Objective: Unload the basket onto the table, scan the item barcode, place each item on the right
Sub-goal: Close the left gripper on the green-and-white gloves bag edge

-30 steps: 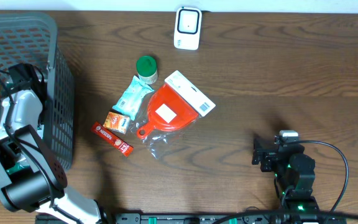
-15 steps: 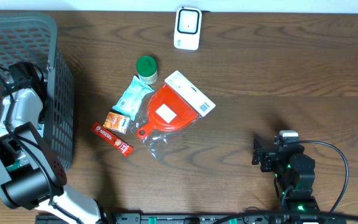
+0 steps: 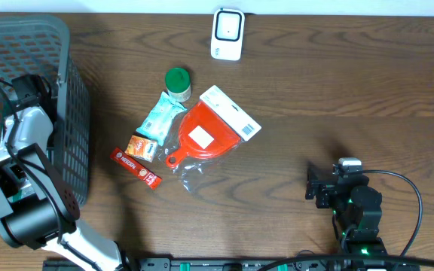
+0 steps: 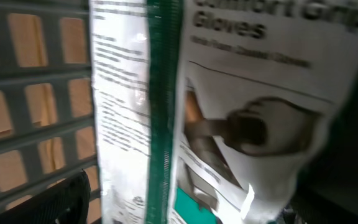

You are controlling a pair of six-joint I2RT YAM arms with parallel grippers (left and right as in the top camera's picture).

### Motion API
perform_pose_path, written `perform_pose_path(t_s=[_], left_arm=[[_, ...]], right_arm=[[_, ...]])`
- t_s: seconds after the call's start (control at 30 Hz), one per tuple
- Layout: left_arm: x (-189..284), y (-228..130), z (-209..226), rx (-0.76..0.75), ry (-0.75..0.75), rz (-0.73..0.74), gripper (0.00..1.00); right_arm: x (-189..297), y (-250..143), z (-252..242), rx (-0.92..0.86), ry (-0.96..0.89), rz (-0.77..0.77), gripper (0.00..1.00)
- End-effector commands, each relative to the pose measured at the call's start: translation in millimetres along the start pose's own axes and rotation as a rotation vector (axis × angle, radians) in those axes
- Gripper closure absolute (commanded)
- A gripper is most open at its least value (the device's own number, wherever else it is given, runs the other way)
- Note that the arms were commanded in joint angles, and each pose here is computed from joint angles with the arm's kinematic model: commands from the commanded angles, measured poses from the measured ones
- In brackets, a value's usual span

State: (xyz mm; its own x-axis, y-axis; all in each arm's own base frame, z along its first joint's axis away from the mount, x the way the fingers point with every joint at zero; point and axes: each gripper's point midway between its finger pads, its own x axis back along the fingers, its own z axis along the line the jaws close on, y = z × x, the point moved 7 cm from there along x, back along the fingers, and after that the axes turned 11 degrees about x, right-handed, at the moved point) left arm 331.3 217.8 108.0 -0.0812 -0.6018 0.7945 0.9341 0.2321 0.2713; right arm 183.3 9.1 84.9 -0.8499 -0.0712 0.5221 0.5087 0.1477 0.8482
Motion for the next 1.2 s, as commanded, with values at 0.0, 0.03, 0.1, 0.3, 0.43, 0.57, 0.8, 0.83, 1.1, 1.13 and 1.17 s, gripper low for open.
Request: perform_pose_path(t_s=[0.0,0.03,0.1,0.3,0.43,0.57,0.8,0.83,1.1,1.13,1.17], left_arm=[[-12.8,-11.9,4.6,-0.031,0.130,0.067,0.08],[-12.5,-11.5,6.6,-0.028,0.150,0.067,0.08],[-11.8,-10.6,10.9,-0.021,0.191,0.066,0.08],[-10.1,-9.9,18.1,-0.007,0.263,0.070,0.08],[-10.1,-10.0,18.0,-0.005,0.262,0.070,0.08],[-10.1,-10.0,17.9,-0.006,0.261,0.070,0.12],[-10.3,-10.0,17.2,0.078,0.257,0.058,0.65],[-10.3,-10.0,17.2,0.085,0.257,0.057,0.65],[-11.5,-15.7,10.0,0.140,0.196,0.077,0.75],[-11.9,-16.8,7.2,0.150,0.170,0.081,0.75],[-12.2,-18.0,3.3,0.167,0.136,0.085,0.75]], right_arm=[[0.0,-0.5,0.7,-0.009,0.000,0.002,0.01],[0.0,-0.5,0.7,-0.009,0.000,0.002,0.01],[0.0,-0.5,0.7,-0.009,0.000,0.002,0.01],[0.0,-1.3,-1.4,-0.010,-0.022,0.007,0.01],[0.0,-1.3,-1.4,-0.010,-0.022,0.007,0.01],[0.0,-1.3,-1.4,-0.010,-0.022,0.007,0.01],[0.0,-1.3,-1.4,-0.010,-0.022,0.007,0.01],[0.0,-1.3,-1.4,-0.010,-0.022,0.007,0.01],[0.0,-1.2,-1.4,-0.010,-0.022,0.007,0.01],[0.0,-1.3,-1.4,-0.010,-0.021,0.007,0.01],[0.0,-1.3,-1.4,-0.010,-0.022,0.007,0.01]])
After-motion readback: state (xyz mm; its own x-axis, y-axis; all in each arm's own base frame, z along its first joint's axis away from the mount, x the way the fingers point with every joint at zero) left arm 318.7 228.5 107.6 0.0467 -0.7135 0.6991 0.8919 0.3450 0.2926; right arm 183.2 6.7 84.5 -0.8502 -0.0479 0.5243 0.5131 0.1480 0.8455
